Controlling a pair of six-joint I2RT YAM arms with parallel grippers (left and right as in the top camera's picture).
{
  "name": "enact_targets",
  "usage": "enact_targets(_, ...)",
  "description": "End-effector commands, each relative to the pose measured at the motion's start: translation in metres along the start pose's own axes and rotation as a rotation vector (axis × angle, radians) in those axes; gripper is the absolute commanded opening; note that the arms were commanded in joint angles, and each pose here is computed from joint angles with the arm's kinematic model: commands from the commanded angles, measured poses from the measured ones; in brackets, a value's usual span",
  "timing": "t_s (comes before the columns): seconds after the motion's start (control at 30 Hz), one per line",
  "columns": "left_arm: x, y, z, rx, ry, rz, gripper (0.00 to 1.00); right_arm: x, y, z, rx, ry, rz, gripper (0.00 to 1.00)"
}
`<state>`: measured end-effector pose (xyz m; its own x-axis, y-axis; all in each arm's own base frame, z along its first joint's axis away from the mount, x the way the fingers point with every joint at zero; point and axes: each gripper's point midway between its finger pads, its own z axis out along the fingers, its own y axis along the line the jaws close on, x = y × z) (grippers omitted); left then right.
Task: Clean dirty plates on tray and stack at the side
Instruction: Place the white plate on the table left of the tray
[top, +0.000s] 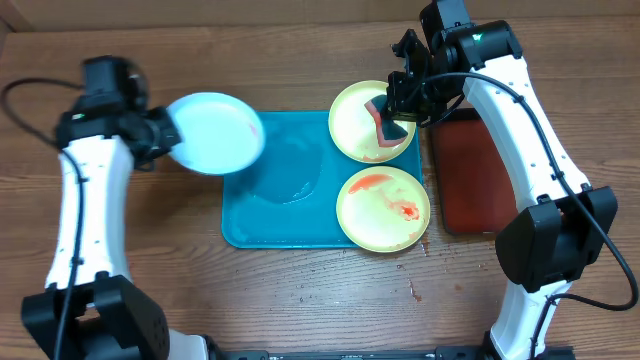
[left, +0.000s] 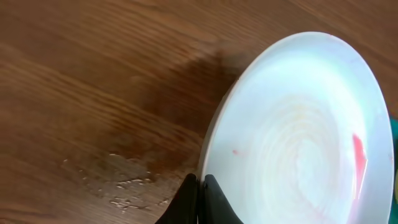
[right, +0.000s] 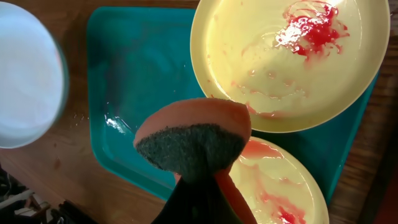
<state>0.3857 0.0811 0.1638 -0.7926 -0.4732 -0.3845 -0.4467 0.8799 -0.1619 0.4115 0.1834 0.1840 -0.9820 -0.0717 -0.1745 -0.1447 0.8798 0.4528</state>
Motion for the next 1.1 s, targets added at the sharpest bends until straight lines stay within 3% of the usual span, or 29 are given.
enact_targets(0.0, -0.008, 0.021, 0.012, 0.03, 0.03, -0.068, 0.04, -0.004, 0.003, -0.008, -0.005, -0.025, -0.009, 0.04)
enact_targets(0.33, -0.004, 0.111, 0.074, -0.123, 0.128, -0.26, 0.04, -0.002, 0.003, -0.008, -0.004, -0.017, -0.005, 0.04)
enact_targets(0.77, 0.008, 0.129, 0.101, -0.156, 0.19, -0.278, 0.05, -0.001, 0.002, -0.008, -0.003, -0.015, -0.004, 0.04)
enact_targets(0.87, 0.01, 0.133, 0.099, -0.183, 0.196, -0.276, 0.13, -0.001, 0.002, -0.008, -0.003, -0.014, -0.004, 0.04)
enact_targets(0.97, 0.01, 0.135, 0.098, -0.195, 0.196, -0.274, 0.32, -0.001, 0.002, -0.008, -0.003, -0.015, -0.004, 0.04)
enact_targets(1.07, 0.007, 0.134, 0.092, -0.191, 0.193, -0.247, 0.43, -0.001, 0.002, -0.008, -0.003, -0.014, -0.004, 0.04)
